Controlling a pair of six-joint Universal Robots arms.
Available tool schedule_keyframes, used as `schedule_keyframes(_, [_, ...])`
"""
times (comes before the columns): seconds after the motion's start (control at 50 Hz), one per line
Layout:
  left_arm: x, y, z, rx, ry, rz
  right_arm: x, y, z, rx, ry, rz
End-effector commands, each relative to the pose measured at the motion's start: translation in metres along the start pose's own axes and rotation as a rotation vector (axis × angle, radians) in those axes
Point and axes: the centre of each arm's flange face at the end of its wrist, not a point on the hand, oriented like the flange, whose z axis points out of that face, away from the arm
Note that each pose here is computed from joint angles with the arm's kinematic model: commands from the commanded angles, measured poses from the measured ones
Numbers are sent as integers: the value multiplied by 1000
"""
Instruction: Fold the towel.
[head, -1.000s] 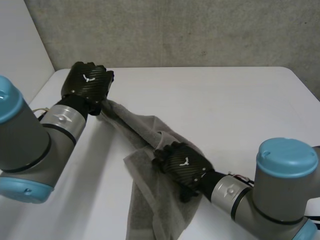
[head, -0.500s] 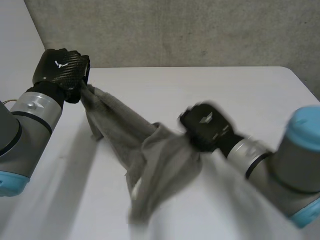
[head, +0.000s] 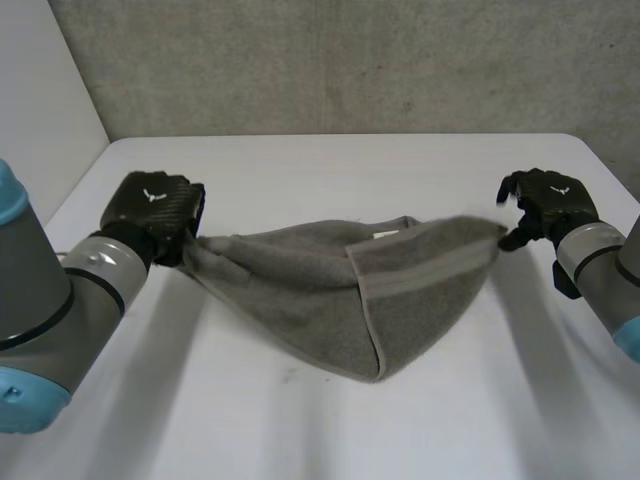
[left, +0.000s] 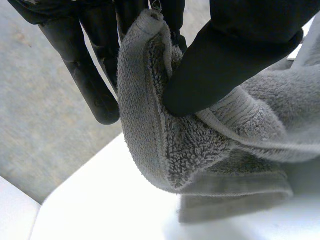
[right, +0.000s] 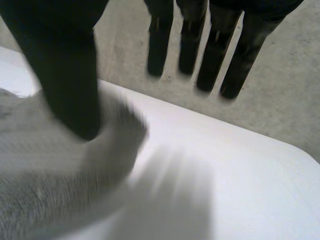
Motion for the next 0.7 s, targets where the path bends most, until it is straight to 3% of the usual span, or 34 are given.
schedule_keyframes(0.02, [5,11,1,-35,17,-12,11,-15,-4,11,31,-75])
schedule_keyframes(0.14, [7,14,-2,-49,25,-35,-28,-18,-29,26,-209,-340])
schedule_keyframes(0.18, [12,14,-7,-52,38,-44,-65,-14,-44,45,-384,-426])
schedule_keyframes(0.34, [23,27,-17,-97,72,-43,-118,-3,-47,7,-577,-485])
schedule_keyframes(0.56, [23,37,-20,-132,75,-44,-153,16,-10,72,-643,-634])
schedule_keyframes(0.7, [22,37,-20,-132,71,-45,-156,33,10,60,-646,-639])
